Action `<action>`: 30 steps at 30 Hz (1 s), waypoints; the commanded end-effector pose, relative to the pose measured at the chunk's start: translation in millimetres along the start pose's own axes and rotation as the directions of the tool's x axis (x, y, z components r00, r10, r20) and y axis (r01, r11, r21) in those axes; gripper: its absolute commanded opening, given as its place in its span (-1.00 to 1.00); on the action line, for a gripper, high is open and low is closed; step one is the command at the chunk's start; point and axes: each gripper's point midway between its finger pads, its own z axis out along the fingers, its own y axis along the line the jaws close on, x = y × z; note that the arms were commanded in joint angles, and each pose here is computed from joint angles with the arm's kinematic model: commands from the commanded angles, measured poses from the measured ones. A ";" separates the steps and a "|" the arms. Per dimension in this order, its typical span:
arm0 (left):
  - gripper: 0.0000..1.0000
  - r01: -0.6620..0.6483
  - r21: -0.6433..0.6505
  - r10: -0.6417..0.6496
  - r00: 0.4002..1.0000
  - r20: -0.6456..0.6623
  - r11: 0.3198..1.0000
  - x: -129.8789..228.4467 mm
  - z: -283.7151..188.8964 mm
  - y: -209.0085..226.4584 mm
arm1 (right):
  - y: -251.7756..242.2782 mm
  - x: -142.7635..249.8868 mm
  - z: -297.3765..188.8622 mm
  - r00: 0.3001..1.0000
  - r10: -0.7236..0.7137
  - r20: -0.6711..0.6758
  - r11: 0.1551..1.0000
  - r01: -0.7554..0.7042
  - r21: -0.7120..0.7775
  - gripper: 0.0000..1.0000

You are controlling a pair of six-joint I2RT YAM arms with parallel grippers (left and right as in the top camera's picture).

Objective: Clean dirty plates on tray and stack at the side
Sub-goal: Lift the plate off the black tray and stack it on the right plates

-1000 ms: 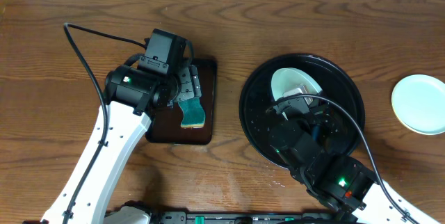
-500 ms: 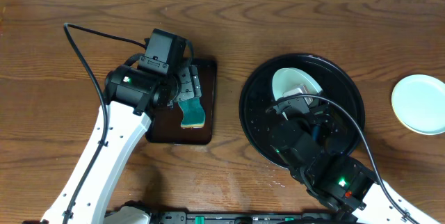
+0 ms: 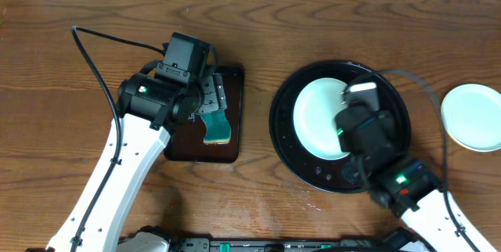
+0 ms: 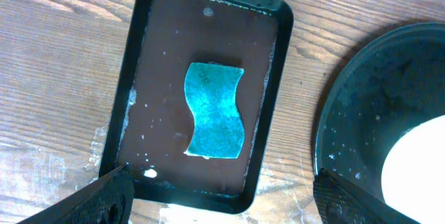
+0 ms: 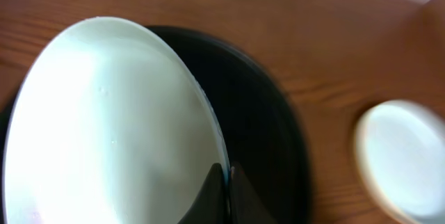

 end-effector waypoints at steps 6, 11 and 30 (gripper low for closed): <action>0.66 0.002 0.003 -0.002 1.000 0.018 1.000 -4.9 -5.1 0.0 | -43.6 1.0 25.3 0.853 0.491 -0.175 0.812 -0.521 -0.263 -0.98; 0.66 0.003 0.003 -0.003 1.000 0.018 1.000 -4.9 -5.1 0.0 | -137.0 35.0 46.1 0.645 0.749 -0.153 0.649 -0.760 -0.026 -0.98; 0.66 0.003 0.003 -0.003 1.000 0.018 1.000 -4.9 -5.1 0.0 | -323.6 191.3 110.6 0.306 0.945 0.114 0.231 -0.873 0.429 -0.95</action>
